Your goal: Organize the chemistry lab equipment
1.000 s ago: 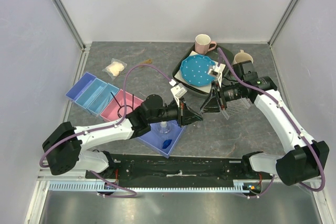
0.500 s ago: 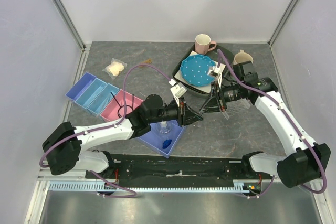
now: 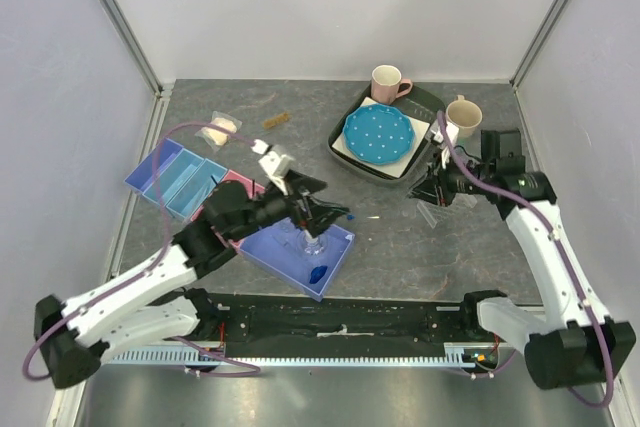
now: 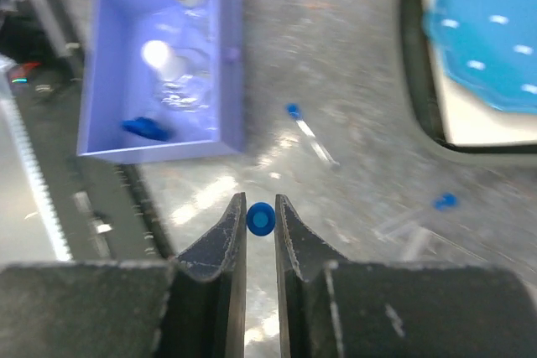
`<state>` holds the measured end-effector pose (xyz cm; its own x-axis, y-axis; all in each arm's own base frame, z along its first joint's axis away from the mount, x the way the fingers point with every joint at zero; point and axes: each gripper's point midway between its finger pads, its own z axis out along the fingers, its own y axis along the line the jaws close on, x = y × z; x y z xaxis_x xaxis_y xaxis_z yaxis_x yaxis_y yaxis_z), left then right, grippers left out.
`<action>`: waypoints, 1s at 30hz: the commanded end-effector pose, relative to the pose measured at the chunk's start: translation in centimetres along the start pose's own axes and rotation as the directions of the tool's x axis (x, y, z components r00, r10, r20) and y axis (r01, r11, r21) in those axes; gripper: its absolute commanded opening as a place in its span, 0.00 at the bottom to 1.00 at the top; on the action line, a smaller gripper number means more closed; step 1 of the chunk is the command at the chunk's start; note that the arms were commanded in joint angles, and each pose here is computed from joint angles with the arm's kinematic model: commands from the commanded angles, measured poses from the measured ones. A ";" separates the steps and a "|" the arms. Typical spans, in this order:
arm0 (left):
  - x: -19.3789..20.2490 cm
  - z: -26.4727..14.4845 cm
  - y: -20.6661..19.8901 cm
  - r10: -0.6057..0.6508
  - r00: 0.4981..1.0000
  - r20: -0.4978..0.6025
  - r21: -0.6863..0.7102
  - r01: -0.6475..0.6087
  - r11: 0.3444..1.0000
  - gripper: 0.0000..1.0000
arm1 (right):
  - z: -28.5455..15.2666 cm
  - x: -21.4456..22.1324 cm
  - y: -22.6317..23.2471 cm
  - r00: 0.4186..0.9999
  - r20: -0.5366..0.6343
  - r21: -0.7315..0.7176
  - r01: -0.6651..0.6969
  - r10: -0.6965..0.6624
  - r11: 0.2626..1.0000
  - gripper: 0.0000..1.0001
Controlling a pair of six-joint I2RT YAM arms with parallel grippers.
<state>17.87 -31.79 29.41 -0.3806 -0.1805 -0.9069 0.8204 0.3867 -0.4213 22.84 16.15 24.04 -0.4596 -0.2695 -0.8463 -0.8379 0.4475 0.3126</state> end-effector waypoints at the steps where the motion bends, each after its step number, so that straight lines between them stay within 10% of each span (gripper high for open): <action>1: -1.5 -4.3 4.5 0.210 0.977 -0.026 -0.239 -0.210 0.948 1.00 | -2.1 -1.7 -5.7 0.984 0.068 0.365 0.129 -0.165 0.922 0.11; 9: 2.1 -8.4 8.4 0.283 0.930 -0.236 -0.372 -0.355 0.857 0.98 | -2.8 1.2 -12.7 0.992 0.079 0.613 0.030 -0.099 0.789 0.11; 30: 1.8 -11.3 9.2 0.307 0.937 -0.168 -0.456 -0.350 0.818 0.98 | 0.4 6.2 -17.7 0.990 0.117 0.595 -0.133 0.078 0.793 0.13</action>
<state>19.49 -18.94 23.37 -0.2166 0.0871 -0.9724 0.6260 0.7767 -0.0698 33.85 6.89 12.75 -0.5139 -0.1538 -0.8440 -0.4336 0.8954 0.1009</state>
